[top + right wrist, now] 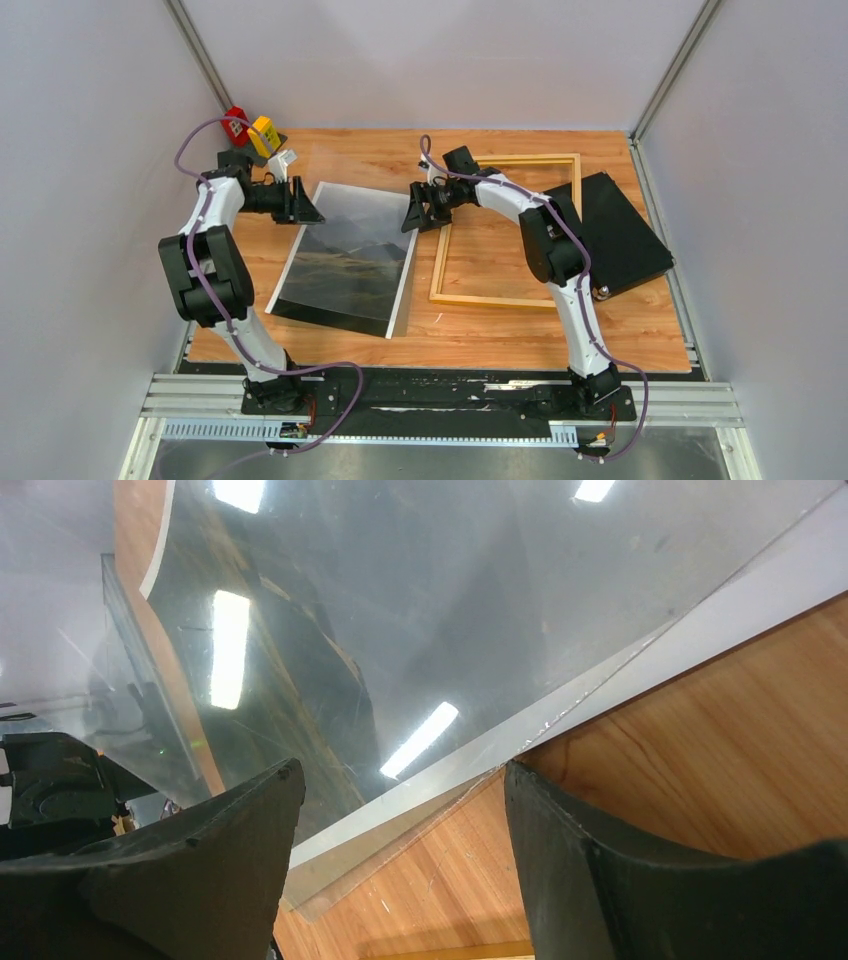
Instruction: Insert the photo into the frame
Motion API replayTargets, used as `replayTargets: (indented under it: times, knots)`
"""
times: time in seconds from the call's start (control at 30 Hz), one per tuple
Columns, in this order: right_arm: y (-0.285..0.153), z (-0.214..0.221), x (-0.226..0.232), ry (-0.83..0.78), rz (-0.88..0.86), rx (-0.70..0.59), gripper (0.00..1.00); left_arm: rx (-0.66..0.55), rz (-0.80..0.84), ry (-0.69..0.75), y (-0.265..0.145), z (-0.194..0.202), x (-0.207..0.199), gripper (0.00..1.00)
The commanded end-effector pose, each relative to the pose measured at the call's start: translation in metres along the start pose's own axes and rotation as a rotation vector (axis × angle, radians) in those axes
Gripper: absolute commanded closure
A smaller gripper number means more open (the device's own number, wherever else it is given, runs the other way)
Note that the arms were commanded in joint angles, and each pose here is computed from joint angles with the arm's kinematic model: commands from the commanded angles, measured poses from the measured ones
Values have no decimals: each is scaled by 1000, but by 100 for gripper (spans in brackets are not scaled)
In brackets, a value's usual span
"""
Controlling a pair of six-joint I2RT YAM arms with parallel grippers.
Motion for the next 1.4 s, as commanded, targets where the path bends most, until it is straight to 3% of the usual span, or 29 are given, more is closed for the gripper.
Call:
replayTargets:
  times: [0.0,0.13,0.3,0.6,0.77,1.07,1.37]
  knots:
    - [6,0,-1,-25,-34,2,26,0,-65,23,-3,-6,-9,50]
    - [5,0,1,-26,-35,0,26,10,-100,7,-2,-3,-6,65]
    - [-12,-8,13,-60,-24,-45,23,14,-118,-19,-3,-6,-4,99]
    - [-100,-31,64,-226,58,-275,18,-36,-121,20,-27,-32,-29,100]
    - [-152,-33,64,-266,196,-422,14,-66,-119,49,-42,-41,-50,100]
    - [-264,-28,-11,-132,533,-673,18,-131,-50,76,-68,-55,-101,100]
    - [-321,-5,-92,43,726,-733,25,-274,31,76,-94,-85,-153,100]
Point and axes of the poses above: each gripper's point midway between its finger pads, its own y axis out along the fingers, its own x axis along the line the jaws close on, z = x × y, the point moved 3 cm from there along -y, back along the fingers, and after that the axes turned 15 degrees about y, right-handed, at the moved point
